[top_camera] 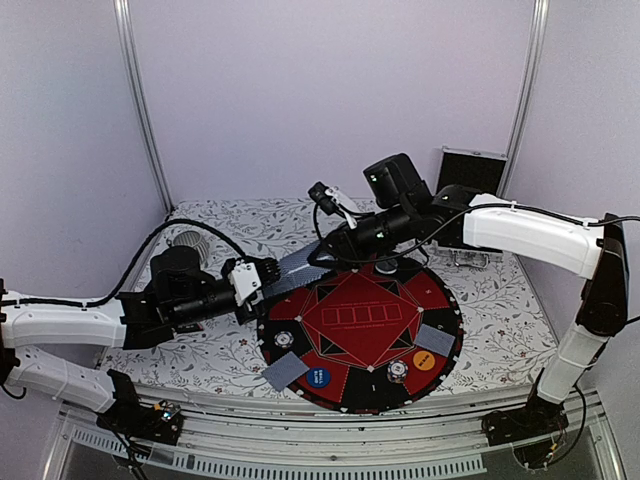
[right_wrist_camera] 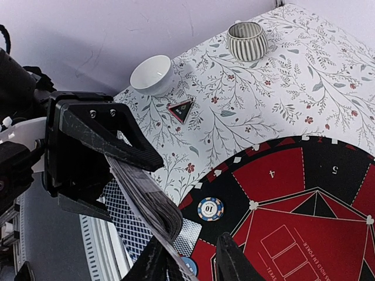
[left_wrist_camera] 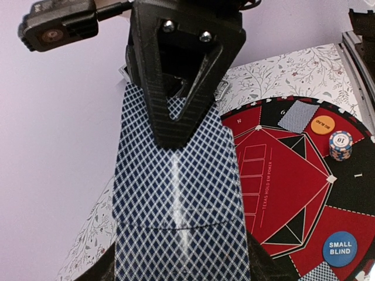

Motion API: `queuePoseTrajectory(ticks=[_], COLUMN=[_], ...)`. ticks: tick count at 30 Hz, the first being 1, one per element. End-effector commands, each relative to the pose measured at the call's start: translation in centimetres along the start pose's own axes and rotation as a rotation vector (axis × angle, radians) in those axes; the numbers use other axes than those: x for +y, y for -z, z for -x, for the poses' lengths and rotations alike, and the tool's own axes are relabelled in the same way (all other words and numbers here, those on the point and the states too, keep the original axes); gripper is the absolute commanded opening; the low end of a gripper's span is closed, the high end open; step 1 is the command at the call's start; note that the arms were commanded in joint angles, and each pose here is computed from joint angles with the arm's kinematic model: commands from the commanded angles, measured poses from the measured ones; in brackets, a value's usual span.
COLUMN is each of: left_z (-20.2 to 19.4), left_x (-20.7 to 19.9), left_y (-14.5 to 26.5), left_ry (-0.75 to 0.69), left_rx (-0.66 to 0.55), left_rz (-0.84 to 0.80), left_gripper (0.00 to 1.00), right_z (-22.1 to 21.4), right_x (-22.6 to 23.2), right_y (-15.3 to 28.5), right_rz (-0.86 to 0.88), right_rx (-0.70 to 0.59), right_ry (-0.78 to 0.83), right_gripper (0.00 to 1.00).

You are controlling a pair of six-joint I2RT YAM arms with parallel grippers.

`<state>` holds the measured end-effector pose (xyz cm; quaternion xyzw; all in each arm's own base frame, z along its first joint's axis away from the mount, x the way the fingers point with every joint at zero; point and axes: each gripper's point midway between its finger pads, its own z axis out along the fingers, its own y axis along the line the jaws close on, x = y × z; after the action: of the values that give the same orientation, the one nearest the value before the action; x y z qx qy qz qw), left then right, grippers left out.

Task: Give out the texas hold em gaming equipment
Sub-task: Pick up the poker card from the face-down deck piles.

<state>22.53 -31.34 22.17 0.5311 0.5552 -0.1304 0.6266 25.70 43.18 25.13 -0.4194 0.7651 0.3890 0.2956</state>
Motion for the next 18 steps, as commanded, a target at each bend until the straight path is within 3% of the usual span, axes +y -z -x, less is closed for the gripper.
queuePoseTrajectory(ticks=[1, 6, 10, 18], left_z=[1.6, 1.5, 1.5, 1.3], left_x=[0.2, 0.2, 0.1, 0.1], left_y=[-0.1, -0.1, -0.2, -0.2], left_ry=[0.004, 0.003, 0.001, 0.0], left_rx=[-0.052, -0.048, -0.047, -0.042], left_rz=[0.008, 0.009, 0.008, 0.007], left_gripper=[0.53, 0.53, 0.53, 0.53], right_z=[1.1, 1.1, 1.3, 1.3], right_x=[0.3, 0.1, 0.2, -0.2], right_y=[1.7, 2.2, 2.5, 3.4], right_rz=[-0.038, -0.063, -0.069, -0.107], right_rx=[-0.02, -0.018, -0.02, -0.019], right_ry=[0.022, 0.033, 0.039, 0.047], right_gripper=[0.26, 0.2, 0.1, 0.04])
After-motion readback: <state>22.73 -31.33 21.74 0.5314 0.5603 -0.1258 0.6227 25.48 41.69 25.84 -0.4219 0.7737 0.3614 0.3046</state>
